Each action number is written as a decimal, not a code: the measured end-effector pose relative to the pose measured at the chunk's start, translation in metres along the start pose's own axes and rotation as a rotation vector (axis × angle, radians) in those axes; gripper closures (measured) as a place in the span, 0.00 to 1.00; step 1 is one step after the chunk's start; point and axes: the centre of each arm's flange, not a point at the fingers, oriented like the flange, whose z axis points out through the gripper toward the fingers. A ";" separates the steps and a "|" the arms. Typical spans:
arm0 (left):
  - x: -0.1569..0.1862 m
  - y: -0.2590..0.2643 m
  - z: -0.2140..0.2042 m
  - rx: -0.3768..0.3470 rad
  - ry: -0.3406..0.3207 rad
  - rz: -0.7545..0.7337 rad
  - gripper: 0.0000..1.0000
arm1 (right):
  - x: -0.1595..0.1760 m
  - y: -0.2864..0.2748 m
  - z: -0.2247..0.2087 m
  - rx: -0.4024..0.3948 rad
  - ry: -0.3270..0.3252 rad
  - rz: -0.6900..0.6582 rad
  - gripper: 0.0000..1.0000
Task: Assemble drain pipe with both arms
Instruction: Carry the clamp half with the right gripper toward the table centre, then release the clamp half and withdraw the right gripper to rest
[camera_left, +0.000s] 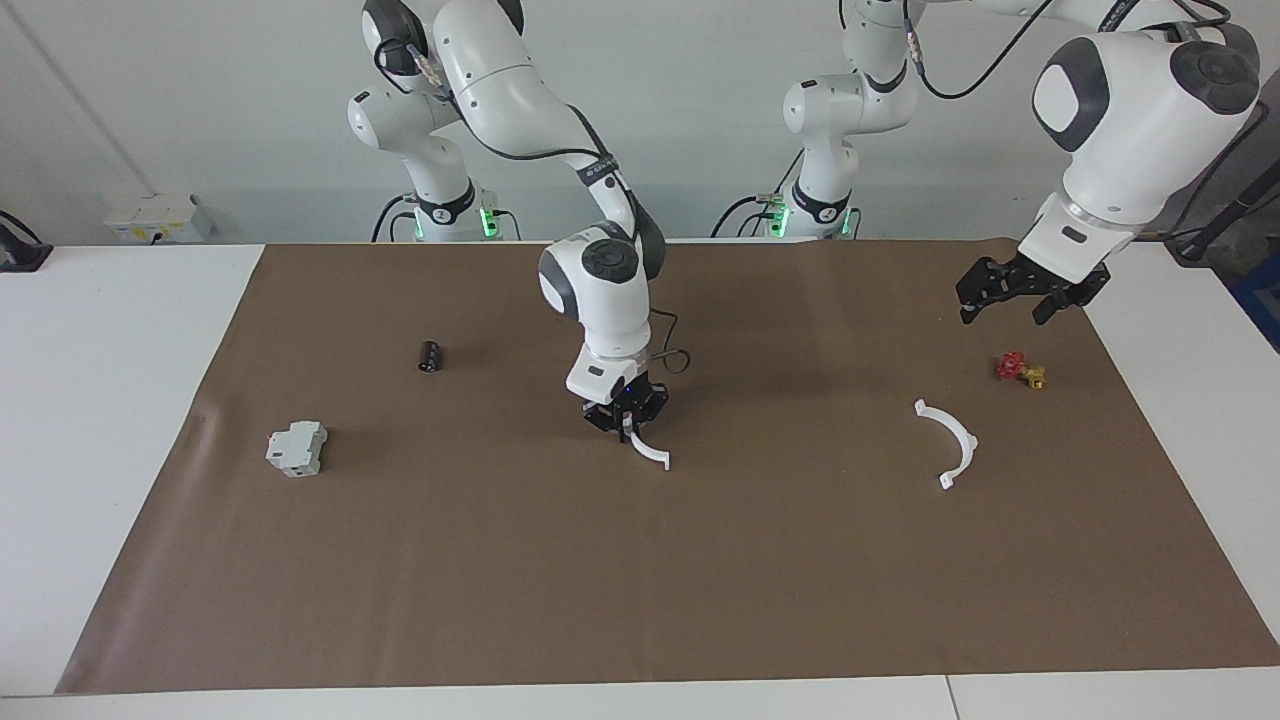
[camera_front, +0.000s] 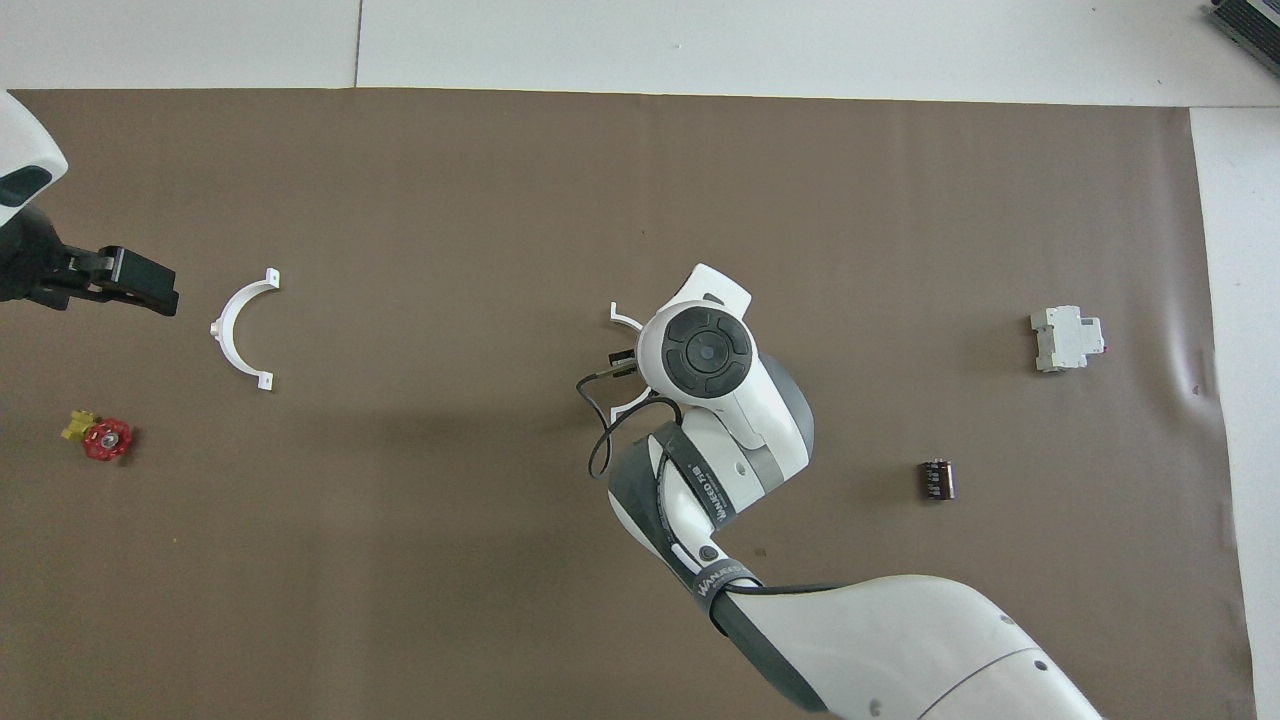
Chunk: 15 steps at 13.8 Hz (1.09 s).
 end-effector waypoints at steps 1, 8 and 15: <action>0.000 0.000 0.000 0.000 0.000 0.000 0.00 | 0.000 0.000 0.000 0.000 0.000 0.000 0.74; 0.002 -0.001 0.001 0.000 0.006 -0.001 0.00 | 0.020 0.015 -0.035 0.004 0.057 0.029 0.01; 0.024 -0.028 0.041 -0.003 0.007 -0.042 0.00 | 0.044 0.192 -0.162 -0.028 0.051 0.284 0.00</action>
